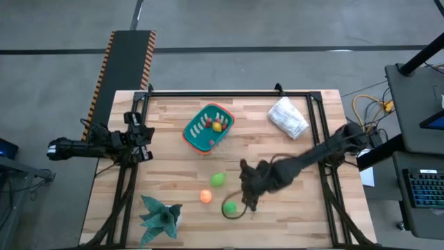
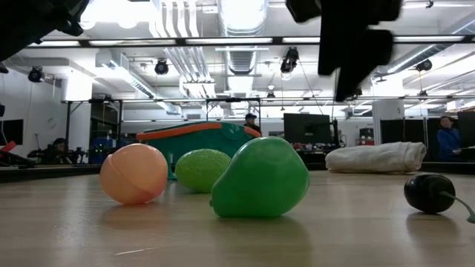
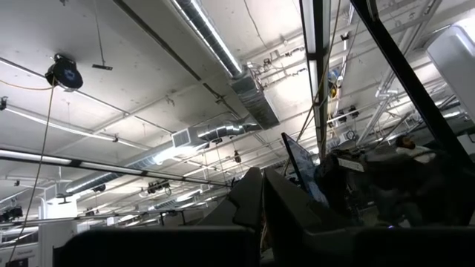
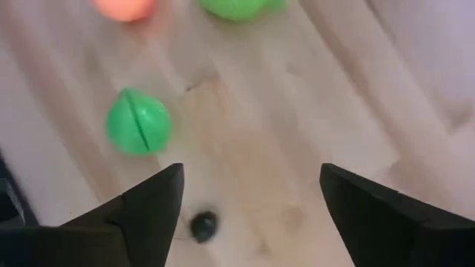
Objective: Pick and placing Produce into tupperware
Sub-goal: Put the black cherry into the blue bin
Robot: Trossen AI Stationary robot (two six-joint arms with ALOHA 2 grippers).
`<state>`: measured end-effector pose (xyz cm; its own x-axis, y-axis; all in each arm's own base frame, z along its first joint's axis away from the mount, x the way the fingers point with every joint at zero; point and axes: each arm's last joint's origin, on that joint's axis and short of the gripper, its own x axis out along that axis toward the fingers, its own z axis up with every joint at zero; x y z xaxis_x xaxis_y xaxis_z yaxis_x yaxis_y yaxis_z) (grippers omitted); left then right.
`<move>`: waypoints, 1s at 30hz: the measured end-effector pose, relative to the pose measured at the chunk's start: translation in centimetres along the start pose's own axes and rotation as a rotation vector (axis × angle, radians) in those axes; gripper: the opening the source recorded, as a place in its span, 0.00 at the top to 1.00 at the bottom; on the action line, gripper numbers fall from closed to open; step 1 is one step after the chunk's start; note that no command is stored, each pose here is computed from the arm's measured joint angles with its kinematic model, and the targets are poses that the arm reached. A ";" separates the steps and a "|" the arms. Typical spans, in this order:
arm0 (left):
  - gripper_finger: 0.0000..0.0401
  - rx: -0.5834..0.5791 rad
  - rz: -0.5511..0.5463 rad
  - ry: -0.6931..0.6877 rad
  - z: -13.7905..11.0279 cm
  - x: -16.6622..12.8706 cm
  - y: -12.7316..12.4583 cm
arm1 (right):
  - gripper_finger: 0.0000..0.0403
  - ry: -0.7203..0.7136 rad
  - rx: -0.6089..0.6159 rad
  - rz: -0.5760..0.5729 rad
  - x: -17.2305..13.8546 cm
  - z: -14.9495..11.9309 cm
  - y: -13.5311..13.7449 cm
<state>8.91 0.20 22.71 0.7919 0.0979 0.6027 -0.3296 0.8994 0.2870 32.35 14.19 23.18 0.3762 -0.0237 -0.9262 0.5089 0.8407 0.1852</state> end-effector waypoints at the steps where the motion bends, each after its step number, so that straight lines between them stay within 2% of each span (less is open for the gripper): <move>1: 1.00 0.000 0.000 -0.001 0.0 0.0 0.0 | 0.25 0.007 0.072 -0.012 0.5 -0.7 0.4; 3: 1.00 0.000 0.001 -0.002 0.0 0.0 0.0 | 0.26 0.027 0.237 -0.034 1.6 -2.1 1.2; 5: 1.00 0.000 0.002 -0.004 0.0 0.0 0.0 | 0.26 0.061 0.337 -0.061 2.8 -3.4 1.9; 8: 1.00 -0.001 0.002 -0.003 0.0 0.0 0.0 | 0.26 0.080 0.439 -0.081 3.6 -4.9 2.8; 12: 1.00 -0.001 0.001 -0.003 0.0 0.0 0.0 | 0.26 0.056 0.552 -0.036 4.6 -6.3 4.3; 14: 1.00 -0.001 0.002 -0.005 0.1 0.0 0.0 | 0.26 0.059 0.577 -0.011 5.6 -7.0 5.0; 18: 1.00 -0.002 0.005 -0.010 0.1 -0.1 0.1 | 0.26 0.069 0.577 -0.037 7.7 -8.2 5.5; 30: 1.00 -0.004 -0.002 -0.017 0.2 -0.1 0.1 | 0.36 0.055 0.563 -0.071 8.0 -8.4 5.3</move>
<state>8.74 0.17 22.81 0.7837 0.0885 0.6148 -0.3260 0.9011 0.2858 31.54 23.02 13.97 0.2932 -0.0286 -0.9556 0.8712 0.4196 0.2548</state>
